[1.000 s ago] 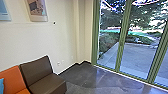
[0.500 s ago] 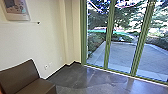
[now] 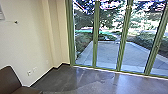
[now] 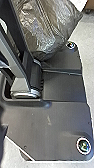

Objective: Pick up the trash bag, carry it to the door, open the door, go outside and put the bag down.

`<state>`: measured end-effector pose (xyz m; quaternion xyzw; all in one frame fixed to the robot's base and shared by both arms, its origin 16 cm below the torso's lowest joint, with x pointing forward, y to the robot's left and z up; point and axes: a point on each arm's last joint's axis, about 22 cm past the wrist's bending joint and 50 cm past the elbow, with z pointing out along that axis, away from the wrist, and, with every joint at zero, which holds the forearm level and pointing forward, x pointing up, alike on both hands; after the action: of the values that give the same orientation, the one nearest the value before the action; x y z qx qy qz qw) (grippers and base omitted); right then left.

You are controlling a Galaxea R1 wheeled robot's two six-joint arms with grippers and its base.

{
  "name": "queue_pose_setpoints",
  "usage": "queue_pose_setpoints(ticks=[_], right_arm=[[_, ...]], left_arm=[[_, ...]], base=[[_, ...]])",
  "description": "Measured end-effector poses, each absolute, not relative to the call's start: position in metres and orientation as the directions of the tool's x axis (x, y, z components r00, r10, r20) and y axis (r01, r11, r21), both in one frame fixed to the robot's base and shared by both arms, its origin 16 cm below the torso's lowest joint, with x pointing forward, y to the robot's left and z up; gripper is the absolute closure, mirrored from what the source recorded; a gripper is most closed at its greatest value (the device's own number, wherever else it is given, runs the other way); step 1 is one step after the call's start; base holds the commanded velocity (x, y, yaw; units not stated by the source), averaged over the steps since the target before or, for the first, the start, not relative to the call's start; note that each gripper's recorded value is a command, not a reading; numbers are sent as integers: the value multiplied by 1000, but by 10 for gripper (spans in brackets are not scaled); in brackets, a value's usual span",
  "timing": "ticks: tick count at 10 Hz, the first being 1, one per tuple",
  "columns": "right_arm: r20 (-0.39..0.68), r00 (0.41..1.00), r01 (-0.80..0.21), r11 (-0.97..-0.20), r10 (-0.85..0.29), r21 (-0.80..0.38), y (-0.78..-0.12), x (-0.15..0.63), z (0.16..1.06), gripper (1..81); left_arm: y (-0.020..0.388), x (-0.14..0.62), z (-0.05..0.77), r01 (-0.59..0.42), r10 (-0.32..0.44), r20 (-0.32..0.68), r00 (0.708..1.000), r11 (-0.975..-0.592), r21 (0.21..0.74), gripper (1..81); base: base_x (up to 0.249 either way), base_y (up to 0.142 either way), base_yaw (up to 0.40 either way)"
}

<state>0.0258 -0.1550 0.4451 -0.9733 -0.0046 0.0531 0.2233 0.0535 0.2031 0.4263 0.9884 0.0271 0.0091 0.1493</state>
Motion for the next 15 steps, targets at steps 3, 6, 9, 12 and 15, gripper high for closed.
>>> queue_pose_setpoints(ticks=[3, 6, 9, 12, 15], right_arm=[[-101, 994, -14, -900, 33, -435, -155, 26, 445, 10], [-101, 994, -14, -900, 33, -435, -155, 26, 445, 10], [-100, 994, -14, -900, 33, -436, -154, 26, 445, 10], [-100, 994, -13, -899, 35, -438, -152, 26, 445, 10], [-99, 994, -10, -899, 37, -437, -153, 26, 445, 10]], left_arm=[[203, 54, 426, 51, 56, 11, 998, -954, 296, 811], [203, 54, 426, 51, 56, 10, 998, -954, 296, 811], [203, 53, 426, 51, 56, 10, 998, -954, 296, 811], [203, 54, 426, 51, 56, 11, 998, -954, 296, 811], [203, 53, 426, 51, 56, 10, 998, -954, 296, 811]], base=[[0, 0, -381], [0, 0, -383], [0, 0, -384], [0, 0, -387], [0, 0, -387]])
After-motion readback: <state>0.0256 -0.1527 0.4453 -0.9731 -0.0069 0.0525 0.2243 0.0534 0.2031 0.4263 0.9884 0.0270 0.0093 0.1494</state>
